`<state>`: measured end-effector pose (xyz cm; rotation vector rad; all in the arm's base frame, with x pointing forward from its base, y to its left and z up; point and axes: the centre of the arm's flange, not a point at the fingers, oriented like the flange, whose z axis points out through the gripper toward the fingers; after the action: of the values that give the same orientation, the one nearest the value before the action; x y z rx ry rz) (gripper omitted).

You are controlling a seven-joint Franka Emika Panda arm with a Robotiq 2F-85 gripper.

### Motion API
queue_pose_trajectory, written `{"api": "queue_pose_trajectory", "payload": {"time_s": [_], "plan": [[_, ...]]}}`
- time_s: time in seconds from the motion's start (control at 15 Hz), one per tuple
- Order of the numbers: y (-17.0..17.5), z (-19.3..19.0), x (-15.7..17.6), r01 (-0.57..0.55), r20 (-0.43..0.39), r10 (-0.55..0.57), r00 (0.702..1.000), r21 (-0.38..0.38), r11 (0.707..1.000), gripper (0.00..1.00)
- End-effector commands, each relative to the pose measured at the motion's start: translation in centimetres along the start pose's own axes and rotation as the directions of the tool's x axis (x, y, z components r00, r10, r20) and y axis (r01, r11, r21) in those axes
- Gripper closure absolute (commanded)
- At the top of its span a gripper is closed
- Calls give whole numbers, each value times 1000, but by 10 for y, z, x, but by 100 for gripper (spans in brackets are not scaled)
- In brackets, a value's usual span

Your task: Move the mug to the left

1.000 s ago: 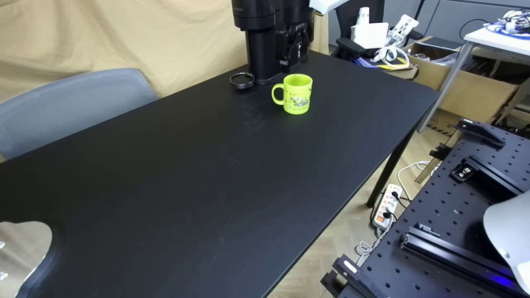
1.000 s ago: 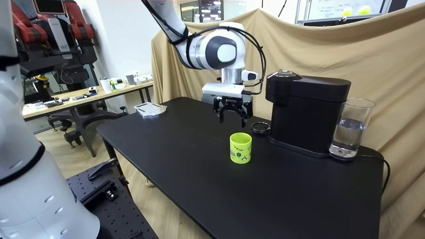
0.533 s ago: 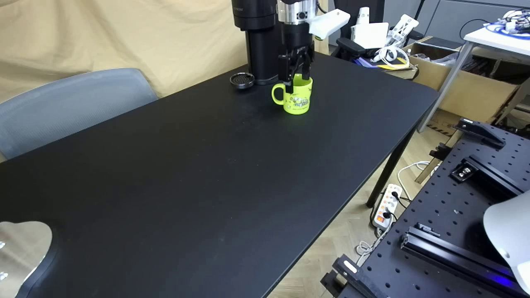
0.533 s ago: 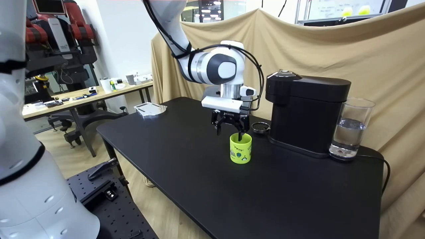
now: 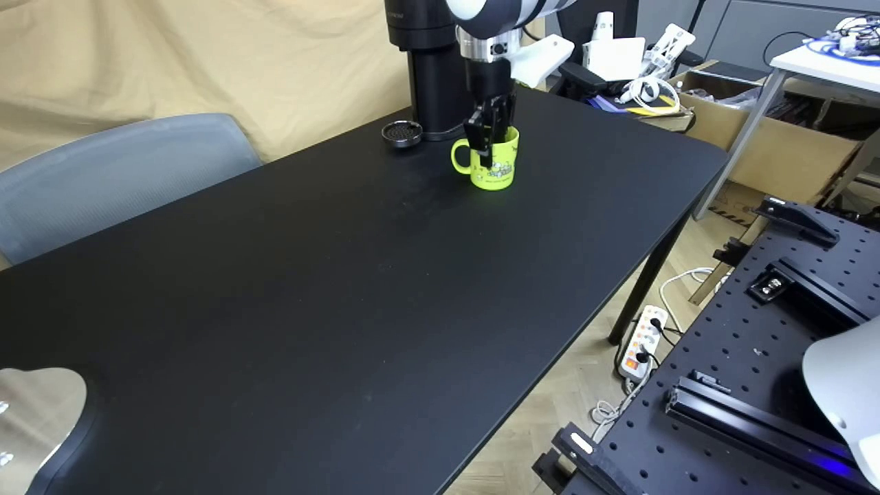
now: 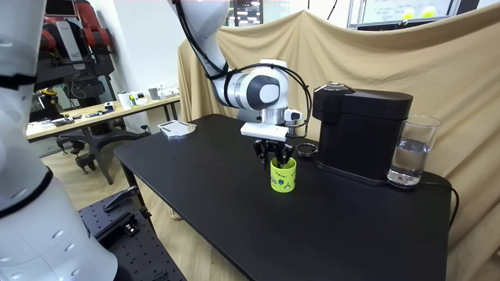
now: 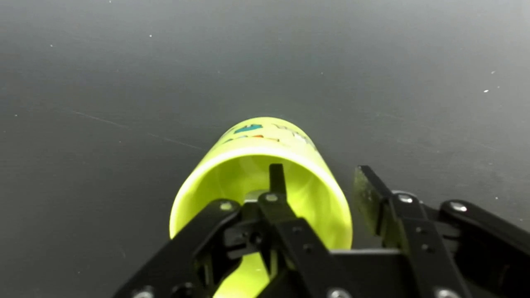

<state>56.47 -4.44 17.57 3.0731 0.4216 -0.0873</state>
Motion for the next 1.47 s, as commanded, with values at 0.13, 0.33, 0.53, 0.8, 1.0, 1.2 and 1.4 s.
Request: {"api": "queue_pose_trajectory", "payload": {"time_s": [0.13, 0.33, 0.53, 0.8, 1.0, 1.2, 1.4], "plan": [[4, -1, 8, 11, -22, -12, 1000, -37, 999, 95], [5, -3, 7, 19, -25, -20, 999, -46, 999, 100], [4, -9, 9, 32, -25, -34, 999, -59, 998, 98], [-13, -29, 22, 108, -31, -112, 993, -103, 989, 98], [-35, -48, 42, 173, -55, -181, 982, -125, 977, 98], [-63, -60, 61, 232, -84, -241, 967, -105, 967, 98], [-89, -64, 75, 296, -89, -299, 950, -52, 954, 98]]}}
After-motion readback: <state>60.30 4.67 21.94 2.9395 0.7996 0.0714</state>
